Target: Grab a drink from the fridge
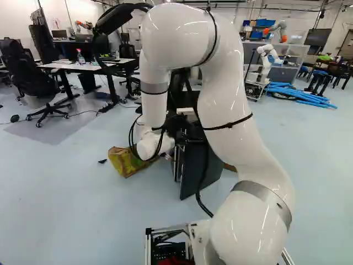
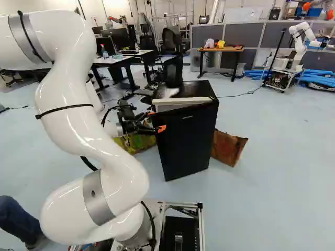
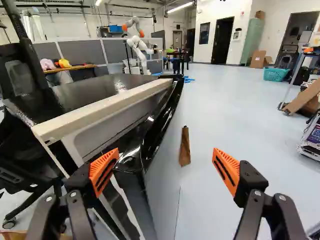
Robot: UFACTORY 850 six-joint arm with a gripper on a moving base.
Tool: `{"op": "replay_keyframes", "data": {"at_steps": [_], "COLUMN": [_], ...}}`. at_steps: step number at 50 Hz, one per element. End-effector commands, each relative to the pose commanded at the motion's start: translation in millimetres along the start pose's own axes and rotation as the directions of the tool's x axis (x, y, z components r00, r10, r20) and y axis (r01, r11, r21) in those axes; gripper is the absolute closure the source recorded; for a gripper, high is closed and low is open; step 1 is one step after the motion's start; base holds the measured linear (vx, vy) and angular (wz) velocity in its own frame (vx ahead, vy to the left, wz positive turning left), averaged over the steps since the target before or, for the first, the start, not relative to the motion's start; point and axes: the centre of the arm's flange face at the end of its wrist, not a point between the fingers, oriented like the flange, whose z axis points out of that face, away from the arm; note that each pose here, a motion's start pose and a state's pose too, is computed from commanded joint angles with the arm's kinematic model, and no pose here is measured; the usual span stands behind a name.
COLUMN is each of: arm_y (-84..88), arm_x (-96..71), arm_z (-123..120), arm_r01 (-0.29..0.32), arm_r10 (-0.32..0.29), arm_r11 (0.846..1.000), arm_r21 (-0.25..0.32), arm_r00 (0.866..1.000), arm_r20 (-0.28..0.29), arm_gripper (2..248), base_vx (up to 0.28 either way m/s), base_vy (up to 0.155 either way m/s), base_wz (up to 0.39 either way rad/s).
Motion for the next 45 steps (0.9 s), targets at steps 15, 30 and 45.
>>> {"op": "replay_keyframes", "data": {"at_steps": [15, 30, 45], "arm_y": [23.5, 51.7, 73.3], "arm_x": [-0.1, 0.6, 4.0], "arm_z": [-4.8, -4.6, 9.2], "arm_r01": [0.024, 0.054, 0.06], "arm_r10": [-0.025, -0.056, -0.068], "arm_r11": [0.999, 0.993, 0.978], "arm_r21": [-0.044, -0.102, -0.2], "arm_r00": [1.0, 0.998, 0.997], "arm_r20": [-0.008, -0.021, -0.033], "arm_gripper": [3, 3, 3], "base_vx": [0.0, 0.0, 0.0], "base_vy": [0.0, 0.0, 0.0], "base_wz": [0.0, 0.0, 0.0]}}
